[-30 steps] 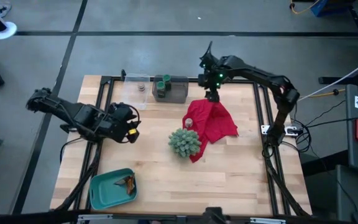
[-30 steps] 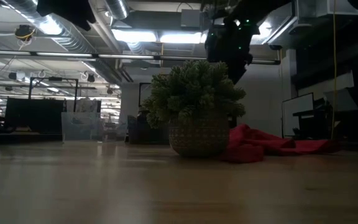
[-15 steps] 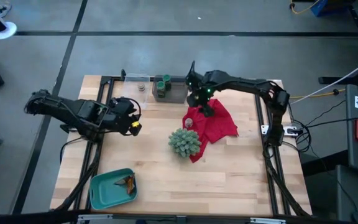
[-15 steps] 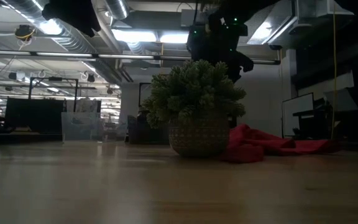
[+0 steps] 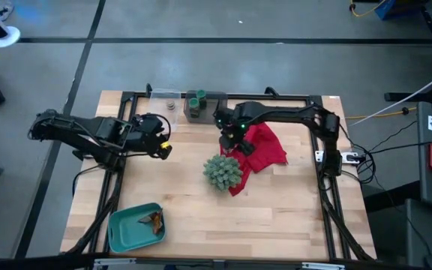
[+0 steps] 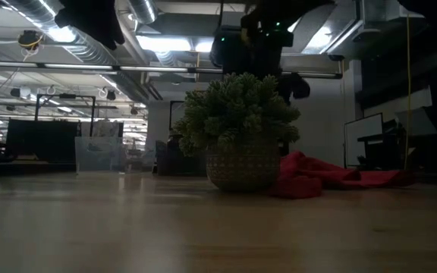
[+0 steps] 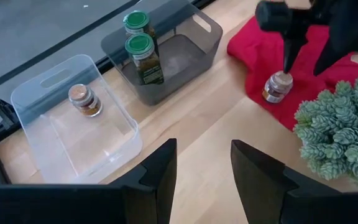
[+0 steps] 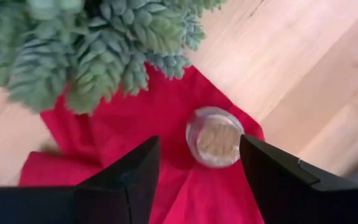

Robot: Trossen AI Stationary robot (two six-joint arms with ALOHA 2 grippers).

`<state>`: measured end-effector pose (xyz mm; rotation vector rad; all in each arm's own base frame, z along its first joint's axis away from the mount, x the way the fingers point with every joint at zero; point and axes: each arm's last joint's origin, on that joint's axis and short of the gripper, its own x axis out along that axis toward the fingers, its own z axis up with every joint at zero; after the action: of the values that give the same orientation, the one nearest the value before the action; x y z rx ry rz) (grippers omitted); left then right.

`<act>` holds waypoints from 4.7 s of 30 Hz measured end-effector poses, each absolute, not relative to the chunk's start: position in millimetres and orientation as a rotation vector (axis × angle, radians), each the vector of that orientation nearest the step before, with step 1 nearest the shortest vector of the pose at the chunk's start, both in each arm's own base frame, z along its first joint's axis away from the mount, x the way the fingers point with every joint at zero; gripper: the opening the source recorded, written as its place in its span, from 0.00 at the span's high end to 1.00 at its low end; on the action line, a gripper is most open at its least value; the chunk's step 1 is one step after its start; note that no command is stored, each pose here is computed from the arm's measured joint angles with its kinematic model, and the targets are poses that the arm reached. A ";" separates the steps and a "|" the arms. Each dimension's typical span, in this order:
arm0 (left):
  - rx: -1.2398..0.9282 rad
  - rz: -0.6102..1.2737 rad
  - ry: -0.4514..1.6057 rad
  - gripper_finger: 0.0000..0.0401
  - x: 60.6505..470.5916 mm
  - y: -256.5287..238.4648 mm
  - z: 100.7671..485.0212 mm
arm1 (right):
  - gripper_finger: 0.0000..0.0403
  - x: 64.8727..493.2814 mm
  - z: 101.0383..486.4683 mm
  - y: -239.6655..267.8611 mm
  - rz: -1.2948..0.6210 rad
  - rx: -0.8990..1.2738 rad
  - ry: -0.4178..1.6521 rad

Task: Sort spices by type
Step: Put the brown spice bottle into the transparent bin

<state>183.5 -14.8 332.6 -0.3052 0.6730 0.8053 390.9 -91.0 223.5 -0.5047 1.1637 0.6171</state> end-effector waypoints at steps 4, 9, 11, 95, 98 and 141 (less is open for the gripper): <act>-0.307 0.807 0.672 0.66 183.6 -14.5 332.5 | 0.45 397.8 212.7 -88.3 0.616 -0.524 1.173; -0.308 0.806 0.672 0.66 183.6 -14.8 332.5 | 0.45 401.1 205.8 -90.0 0.600 -0.539 1.189; -0.308 0.805 0.673 0.66 183.5 -14.8 332.4 | 0.45 402.0 201.5 -90.5 0.602 -0.537 1.202; 0.404 0.623 1.106 0.40 236.1 58.9 301.5 | 0.55 476.8 273.3 -112.0 0.022 -0.653 0.501; 0.354 0.576 1.078 0.40 238.0 61.8 302.1 | 0.55 477.5 274.5 -111.8 0.030 -0.649 0.481; 0.256 0.618 1.093 0.56 231.4 82.3 300.9 | 0.35 477.0 283.5 -117.5 -0.204 -0.665 0.498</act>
<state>231.4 82.3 300.9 0.2560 1.0931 0.6181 477.0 -117.5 283.5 -0.6652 0.4979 -0.2035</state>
